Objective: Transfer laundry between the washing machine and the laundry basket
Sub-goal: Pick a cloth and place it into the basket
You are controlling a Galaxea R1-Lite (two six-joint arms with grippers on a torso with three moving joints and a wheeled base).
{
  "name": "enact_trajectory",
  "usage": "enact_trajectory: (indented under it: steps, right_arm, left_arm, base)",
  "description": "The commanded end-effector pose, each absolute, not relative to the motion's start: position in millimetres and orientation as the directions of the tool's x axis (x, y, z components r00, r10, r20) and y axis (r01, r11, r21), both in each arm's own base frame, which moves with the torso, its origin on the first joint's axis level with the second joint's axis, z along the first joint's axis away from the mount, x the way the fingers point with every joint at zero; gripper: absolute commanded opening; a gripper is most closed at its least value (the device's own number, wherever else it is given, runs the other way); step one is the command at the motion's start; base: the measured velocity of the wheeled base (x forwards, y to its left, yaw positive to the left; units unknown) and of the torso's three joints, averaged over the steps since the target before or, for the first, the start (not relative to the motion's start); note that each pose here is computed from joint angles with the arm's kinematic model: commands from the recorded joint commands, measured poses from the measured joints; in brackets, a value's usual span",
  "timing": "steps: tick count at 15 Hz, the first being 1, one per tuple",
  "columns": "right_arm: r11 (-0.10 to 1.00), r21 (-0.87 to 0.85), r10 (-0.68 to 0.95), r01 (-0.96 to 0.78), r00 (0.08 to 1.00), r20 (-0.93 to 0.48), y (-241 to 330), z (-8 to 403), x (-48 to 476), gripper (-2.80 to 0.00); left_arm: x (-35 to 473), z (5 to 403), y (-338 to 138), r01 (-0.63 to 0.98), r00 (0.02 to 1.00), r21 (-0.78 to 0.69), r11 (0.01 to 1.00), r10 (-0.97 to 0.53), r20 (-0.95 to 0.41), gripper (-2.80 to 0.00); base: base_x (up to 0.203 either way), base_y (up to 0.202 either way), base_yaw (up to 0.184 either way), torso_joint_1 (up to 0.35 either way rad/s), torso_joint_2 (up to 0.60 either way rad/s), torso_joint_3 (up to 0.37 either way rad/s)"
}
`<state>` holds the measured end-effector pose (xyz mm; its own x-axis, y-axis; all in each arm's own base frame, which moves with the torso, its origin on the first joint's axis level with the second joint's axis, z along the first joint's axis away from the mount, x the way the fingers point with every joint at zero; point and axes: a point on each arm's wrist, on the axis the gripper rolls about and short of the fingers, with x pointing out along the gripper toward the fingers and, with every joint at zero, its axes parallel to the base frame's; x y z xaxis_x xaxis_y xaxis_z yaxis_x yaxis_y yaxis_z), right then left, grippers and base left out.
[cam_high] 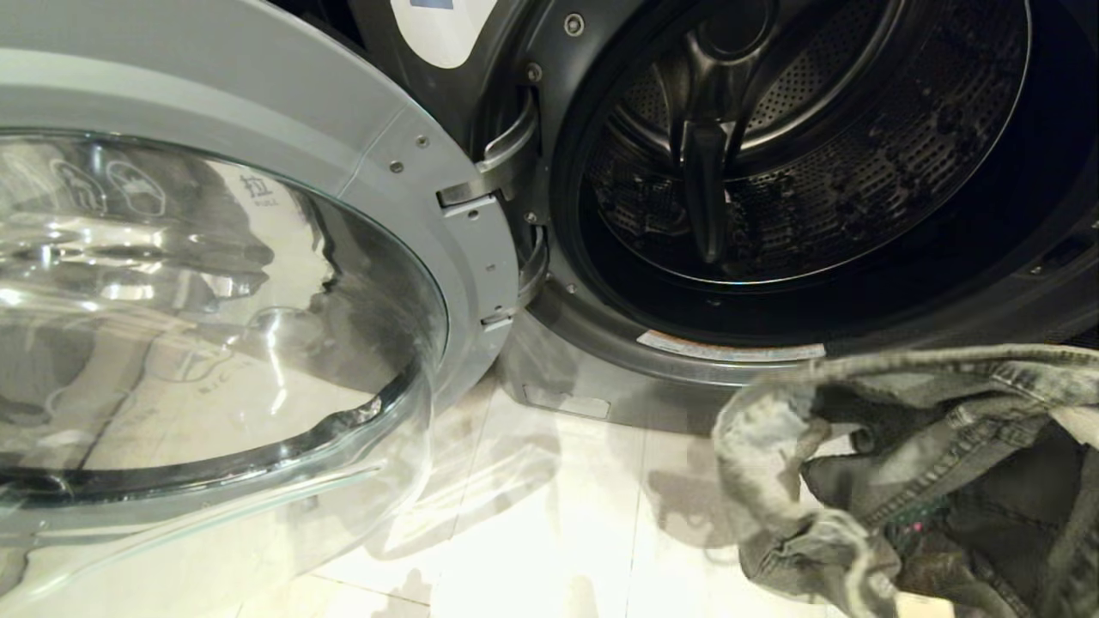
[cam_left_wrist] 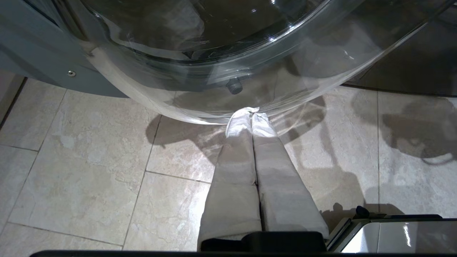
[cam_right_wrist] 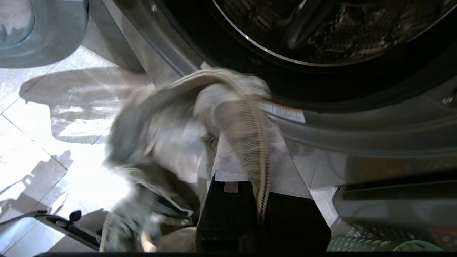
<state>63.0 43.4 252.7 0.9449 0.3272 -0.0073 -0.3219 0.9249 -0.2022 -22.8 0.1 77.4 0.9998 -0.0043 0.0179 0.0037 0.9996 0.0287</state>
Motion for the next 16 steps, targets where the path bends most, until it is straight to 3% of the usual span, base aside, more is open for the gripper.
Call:
enact_trajectory:
  steps: [1,16]
  right_arm:
    - [0.923,-0.213,0.325,-0.322,0.945,-0.018,48.0,255.3,68.3,-2.8]
    - [0.901,-0.25,0.366,-0.355,0.931,-0.004,49.3,260.8,68.4,-2.8]
  left_arm:
    - [-22.3,75.7,0.1,0.004,1.0,0.029,1.0,-0.005,0.012,-2.8]
    - [-22.3,75.7,0.1,0.004,1.0,0.029,1.0,-0.005,0.012,-2.8]
  base:
    - [0.0,0.0,0.0,0.0,0.0,0.0]
    - [0.0,0.0,0.0,0.0,0.0,0.0]
